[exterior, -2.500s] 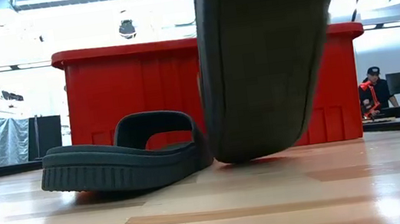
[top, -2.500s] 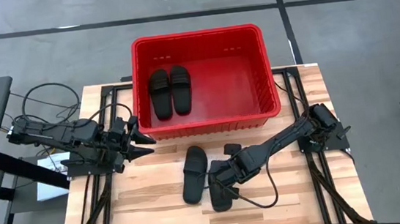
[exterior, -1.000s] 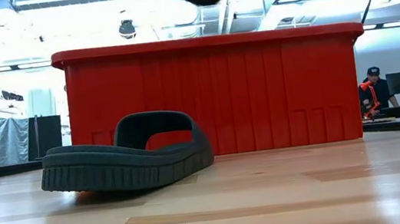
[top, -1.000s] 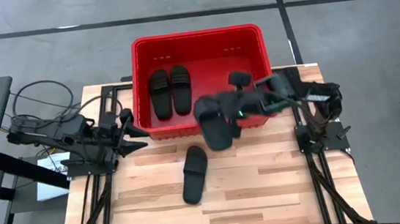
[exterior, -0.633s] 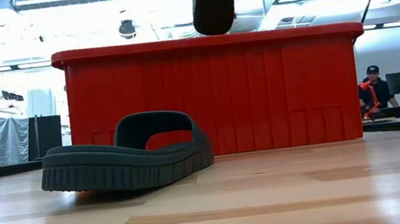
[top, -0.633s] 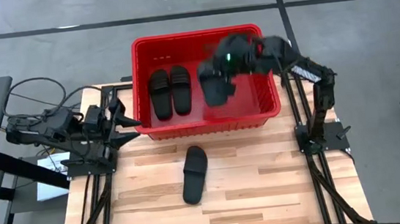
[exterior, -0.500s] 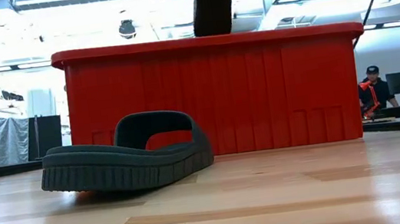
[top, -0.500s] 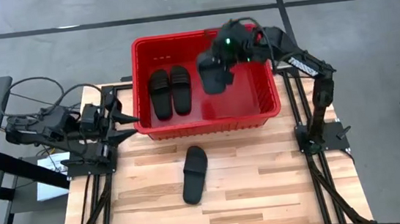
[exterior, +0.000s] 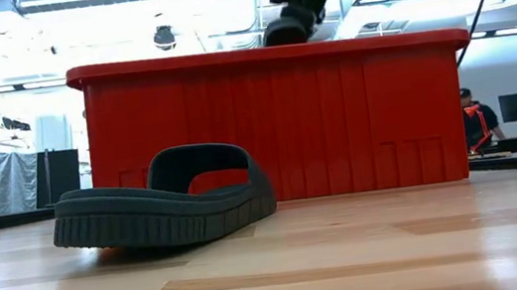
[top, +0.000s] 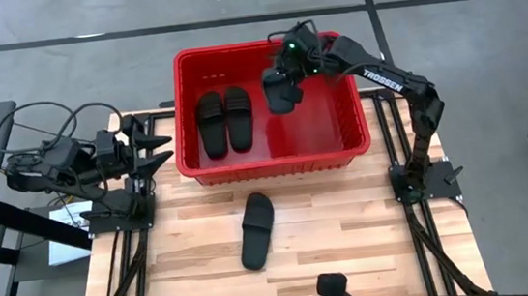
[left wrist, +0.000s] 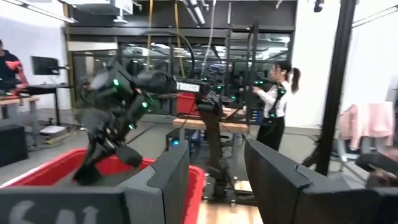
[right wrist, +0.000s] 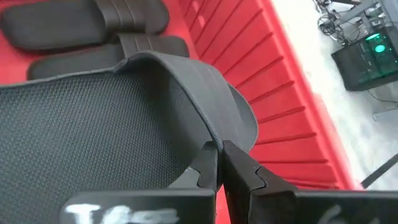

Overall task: Pick and place slides into bin
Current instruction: Put the black slide into the red container

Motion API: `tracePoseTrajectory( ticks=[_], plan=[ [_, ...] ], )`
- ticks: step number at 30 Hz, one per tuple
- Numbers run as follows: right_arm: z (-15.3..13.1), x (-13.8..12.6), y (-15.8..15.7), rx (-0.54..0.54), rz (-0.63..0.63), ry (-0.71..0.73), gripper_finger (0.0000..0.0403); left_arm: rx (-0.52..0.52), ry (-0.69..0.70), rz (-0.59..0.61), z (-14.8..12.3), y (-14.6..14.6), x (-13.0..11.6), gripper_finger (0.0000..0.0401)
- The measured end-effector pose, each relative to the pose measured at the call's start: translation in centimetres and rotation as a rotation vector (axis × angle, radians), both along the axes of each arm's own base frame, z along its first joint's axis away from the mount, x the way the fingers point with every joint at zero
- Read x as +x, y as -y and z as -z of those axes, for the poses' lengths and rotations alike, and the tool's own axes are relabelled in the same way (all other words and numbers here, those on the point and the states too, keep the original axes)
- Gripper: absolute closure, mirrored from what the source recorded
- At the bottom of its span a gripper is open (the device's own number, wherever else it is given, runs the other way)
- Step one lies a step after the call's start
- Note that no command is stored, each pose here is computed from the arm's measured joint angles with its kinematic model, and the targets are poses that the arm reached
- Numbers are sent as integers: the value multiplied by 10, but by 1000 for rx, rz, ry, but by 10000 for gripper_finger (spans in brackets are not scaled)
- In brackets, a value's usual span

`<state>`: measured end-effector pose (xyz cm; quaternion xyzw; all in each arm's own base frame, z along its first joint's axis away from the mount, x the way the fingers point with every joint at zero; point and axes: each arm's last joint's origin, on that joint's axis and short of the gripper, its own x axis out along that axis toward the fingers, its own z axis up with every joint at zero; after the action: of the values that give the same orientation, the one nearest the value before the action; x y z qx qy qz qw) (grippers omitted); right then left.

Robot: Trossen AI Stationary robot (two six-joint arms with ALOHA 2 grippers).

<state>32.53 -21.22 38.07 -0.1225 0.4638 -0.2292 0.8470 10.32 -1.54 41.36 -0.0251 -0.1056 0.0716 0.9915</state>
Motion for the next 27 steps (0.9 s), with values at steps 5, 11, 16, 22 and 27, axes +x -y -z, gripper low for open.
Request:
tracePoseTrajectory(
  ticks=[5,11,16,22,27],
  plan=[
    [25,4,12,9,-6,14,403,25,1,-55,-1,-2,-3,255],
    [53,3,22,18,10,15,403,33,-6,-100,-1,-3,-4,255],
    [74,6,28,24,26,19,403,45,-8,-102,-1,-3,-4,255],
    [109,19,39,64,42,-21,403,48,-9,-103,-1,-3,-4,255],
    [144,32,46,102,35,-81,403,47,-9,-103,-1,-3,-4,255]
  ],
)
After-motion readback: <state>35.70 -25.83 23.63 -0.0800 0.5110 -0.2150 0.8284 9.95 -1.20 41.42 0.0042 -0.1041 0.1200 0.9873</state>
